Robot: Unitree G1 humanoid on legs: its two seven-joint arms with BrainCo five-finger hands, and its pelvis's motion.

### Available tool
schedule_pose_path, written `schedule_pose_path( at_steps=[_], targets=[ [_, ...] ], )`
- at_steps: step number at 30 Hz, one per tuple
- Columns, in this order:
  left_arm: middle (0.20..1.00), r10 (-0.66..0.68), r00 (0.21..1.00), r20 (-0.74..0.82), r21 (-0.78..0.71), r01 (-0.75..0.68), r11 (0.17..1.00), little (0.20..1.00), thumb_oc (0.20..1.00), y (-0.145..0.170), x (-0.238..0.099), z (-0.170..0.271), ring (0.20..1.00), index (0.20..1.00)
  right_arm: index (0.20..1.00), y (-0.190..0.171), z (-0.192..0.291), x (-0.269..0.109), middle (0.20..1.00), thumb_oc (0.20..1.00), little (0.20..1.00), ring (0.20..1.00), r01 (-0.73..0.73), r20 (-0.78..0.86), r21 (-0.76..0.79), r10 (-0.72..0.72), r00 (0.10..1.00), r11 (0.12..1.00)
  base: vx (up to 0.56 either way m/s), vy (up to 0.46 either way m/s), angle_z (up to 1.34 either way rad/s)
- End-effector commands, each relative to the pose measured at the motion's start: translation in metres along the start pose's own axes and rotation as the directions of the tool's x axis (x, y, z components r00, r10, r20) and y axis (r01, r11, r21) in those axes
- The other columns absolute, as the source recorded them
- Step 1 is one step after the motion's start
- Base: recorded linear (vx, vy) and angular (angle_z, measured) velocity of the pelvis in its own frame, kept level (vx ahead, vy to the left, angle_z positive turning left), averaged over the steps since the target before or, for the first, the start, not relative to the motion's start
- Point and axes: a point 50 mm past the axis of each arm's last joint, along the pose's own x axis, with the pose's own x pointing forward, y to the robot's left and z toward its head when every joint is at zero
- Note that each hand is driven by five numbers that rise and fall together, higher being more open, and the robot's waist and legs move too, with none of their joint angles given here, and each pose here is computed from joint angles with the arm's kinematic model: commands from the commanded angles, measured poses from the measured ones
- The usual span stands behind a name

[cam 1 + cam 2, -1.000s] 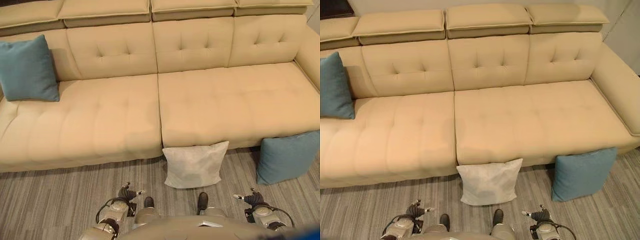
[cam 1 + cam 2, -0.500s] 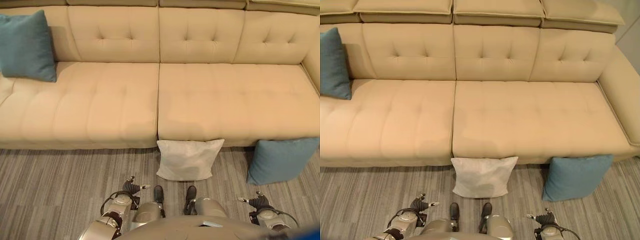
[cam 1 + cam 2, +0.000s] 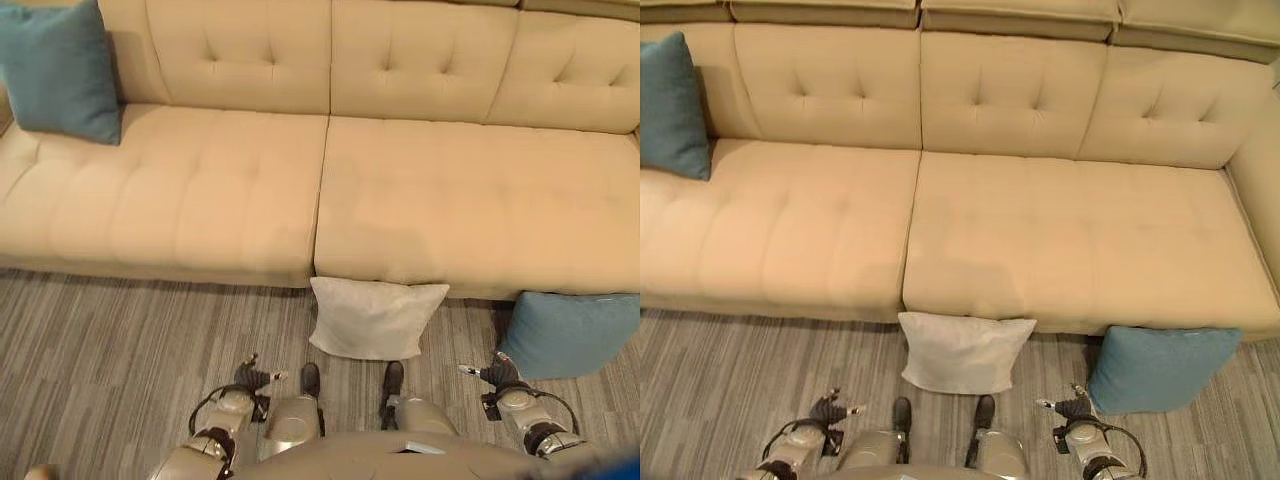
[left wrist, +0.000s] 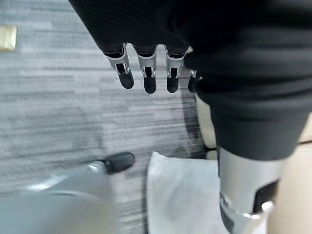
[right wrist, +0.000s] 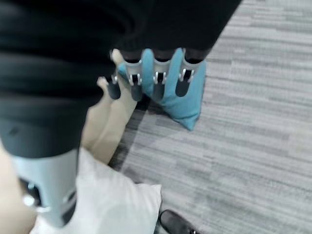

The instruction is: Pick up all the scattered cushions and arrange them neatly on the sofa.

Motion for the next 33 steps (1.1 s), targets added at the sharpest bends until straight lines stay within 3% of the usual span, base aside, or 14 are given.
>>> schedule_pose_path(
  at_steps=[1,9,10,12,19,26,33],
  targets=[
    [1.000,0.068,0.990,0.122,-0.056,-0.062,0.997,1.000,1.000,0.008,0.006,0.036,1.000,1.000,1.000,-0.013,0.017,0.005,1.000,1.000,1.000,1.000,0.056,0.070,-0.016,-0.055,0.996,0.998,-0.18,-0.036,0.08],
    [1.000,0.177,0.926,0.334,-0.202,-0.113,0.973,1.000,1.000,0.021,0.007,0.119,1.000,1.000,1.000,-0.032,0.103,0.009,1.000,1.000,1.000,1.000,0.151,0.286,0.117,-0.179,0.941,0.982,-0.13,-0.005,0.01],
    [1.000,0.220,0.885,0.410,-0.246,-0.125,0.961,1.000,1.000,0.028,0.003,0.151,1.000,1.000,1.000,-0.043,0.142,0.003,1.000,1.000,1.000,1.000,0.186,0.379,0.205,-0.253,0.890,0.961,-0.12,0.037,-0.15],
    [1.000,0.250,0.856,0.453,-0.275,-0.132,0.952,1.000,1.000,0.031,-0.001,0.172,1.000,1.000,1.000,-0.052,0.172,-0.004,1.000,1.000,1.000,1.000,0.204,0.445,0.275,-0.312,0.840,0.940,-0.14,0.038,-0.19],
    [1.000,0.322,0.736,0.596,-0.379,-0.096,0.920,1.000,1.000,0.033,-0.025,0.242,1.000,1.000,1.000,-0.078,0.250,-0.036,1.000,1.000,1.000,1.000,0.171,0.549,0.531,-0.491,0.676,0.830,-0.04,0.043,0.03],
    [1.000,0.368,0.640,0.675,-0.443,-0.048,0.895,1.000,1.000,0.029,-0.051,0.289,1.000,1.000,1.000,-0.086,0.289,-0.060,1.000,1.000,1.000,1.000,0.096,0.556,0.659,-0.569,0.606,0.746,0.02,0.032,0.07],
    [1.000,0.362,0.579,0.730,-0.428,-0.025,0.903,1.000,1.000,0.031,-0.067,0.317,1.000,1.000,1.000,-0.093,0.312,-0.072,1.000,1.000,1.000,1.000,0.061,0.590,0.667,-0.576,0.566,0.743,0.01,0.002,0.04]
  ],
)
